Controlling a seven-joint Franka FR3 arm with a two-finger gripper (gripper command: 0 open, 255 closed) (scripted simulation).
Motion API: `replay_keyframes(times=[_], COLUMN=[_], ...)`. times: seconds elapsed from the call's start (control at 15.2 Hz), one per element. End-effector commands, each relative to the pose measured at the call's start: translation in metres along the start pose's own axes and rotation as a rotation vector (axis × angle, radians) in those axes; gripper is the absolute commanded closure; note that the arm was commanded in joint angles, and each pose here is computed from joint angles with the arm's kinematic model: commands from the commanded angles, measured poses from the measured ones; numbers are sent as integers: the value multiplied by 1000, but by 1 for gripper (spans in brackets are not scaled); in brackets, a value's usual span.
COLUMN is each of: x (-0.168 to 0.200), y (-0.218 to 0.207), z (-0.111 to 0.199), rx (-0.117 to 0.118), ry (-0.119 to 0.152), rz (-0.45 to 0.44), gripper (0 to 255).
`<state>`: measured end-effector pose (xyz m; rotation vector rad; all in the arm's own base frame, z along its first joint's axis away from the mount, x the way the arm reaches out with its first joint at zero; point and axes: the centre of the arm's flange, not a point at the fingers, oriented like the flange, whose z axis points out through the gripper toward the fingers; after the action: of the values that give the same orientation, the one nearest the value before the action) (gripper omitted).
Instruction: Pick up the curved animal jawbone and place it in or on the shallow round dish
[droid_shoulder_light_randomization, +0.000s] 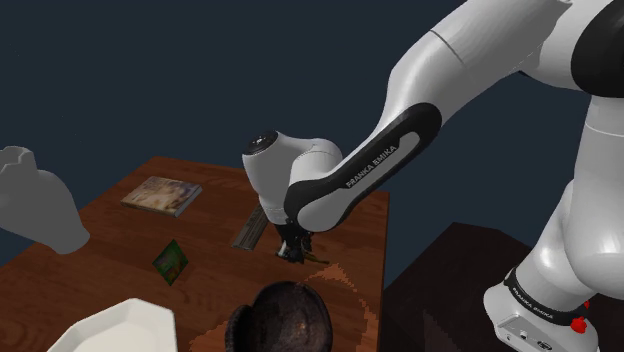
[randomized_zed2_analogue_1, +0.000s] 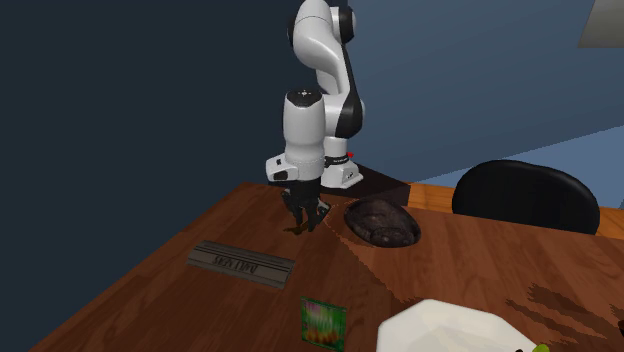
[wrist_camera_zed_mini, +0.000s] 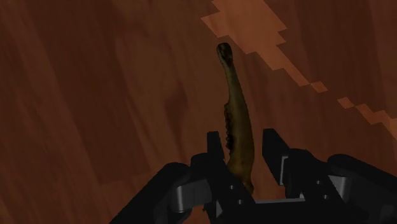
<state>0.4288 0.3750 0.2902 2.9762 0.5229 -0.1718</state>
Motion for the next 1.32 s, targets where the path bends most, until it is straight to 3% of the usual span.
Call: replay_keyframes(times=[0.0, 0.46, 1.25], x=[0, 0, -8], y=[1, 1, 7], z=[1, 1, -61], rx=[-1, -1, -1], ry=[-3, -3, -3], rz=[2, 2, 2], gripper=[255, 255, 255])
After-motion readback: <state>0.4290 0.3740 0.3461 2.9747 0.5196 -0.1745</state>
